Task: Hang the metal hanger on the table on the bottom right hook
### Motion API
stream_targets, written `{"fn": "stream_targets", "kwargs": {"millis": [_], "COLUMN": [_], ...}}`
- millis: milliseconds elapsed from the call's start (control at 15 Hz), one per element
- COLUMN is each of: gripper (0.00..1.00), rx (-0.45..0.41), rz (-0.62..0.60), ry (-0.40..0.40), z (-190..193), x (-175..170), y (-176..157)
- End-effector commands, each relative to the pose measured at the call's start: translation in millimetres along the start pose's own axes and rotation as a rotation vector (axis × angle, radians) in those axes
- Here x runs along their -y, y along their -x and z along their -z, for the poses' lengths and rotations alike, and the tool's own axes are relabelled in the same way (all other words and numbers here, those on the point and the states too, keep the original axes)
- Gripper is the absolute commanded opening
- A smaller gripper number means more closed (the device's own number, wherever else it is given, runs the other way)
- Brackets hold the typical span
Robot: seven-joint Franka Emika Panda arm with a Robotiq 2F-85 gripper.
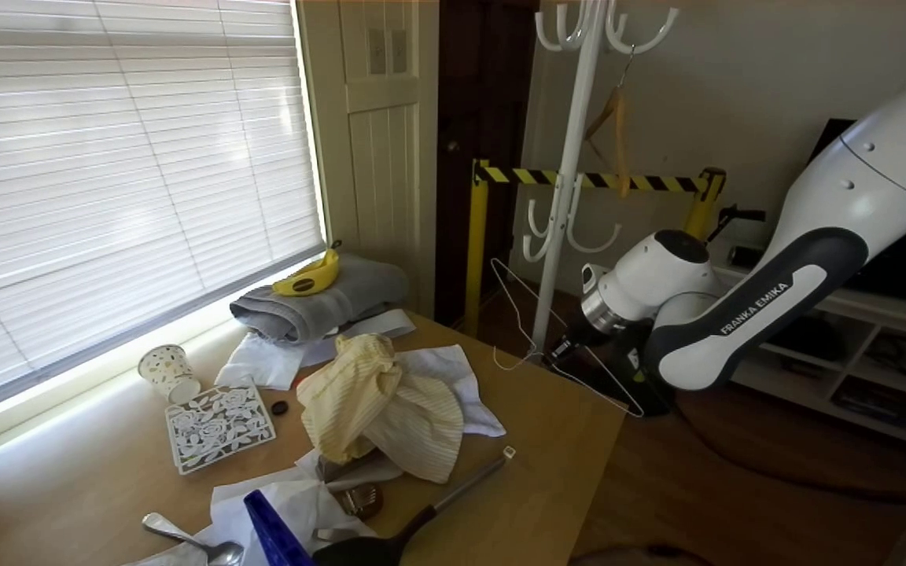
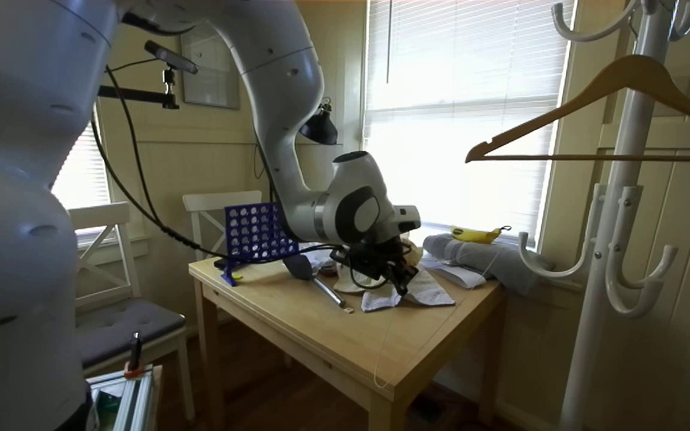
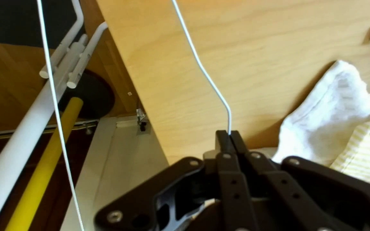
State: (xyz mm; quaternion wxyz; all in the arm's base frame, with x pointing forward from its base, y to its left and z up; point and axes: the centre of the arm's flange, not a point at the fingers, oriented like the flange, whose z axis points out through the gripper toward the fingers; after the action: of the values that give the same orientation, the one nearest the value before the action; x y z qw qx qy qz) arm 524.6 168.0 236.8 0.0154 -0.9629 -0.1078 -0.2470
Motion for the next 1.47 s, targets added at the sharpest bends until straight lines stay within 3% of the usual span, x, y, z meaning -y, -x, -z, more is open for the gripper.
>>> {"fn": "stream_targets", "kwargs": {"millis": [0, 400, 800, 1067, 1400], "gripper": [0.01, 0.01, 0.01, 0.01, 0.01], "rx": [-0.078, -0.084, -0.256, -0.352, -0.414], "rz": [-0.065, 0.167, 0.232, 0.177, -0.079], "ry": [0.075, 0.079, 0.169, 0.231, 0.278], "z": [25.0, 33.4, 80.9, 108.9, 145.0], "x": [9.6, 43.5, 74.4, 79.9, 59.3], "y": [11.8, 12.7, 31.8, 44.9, 82.2]}}
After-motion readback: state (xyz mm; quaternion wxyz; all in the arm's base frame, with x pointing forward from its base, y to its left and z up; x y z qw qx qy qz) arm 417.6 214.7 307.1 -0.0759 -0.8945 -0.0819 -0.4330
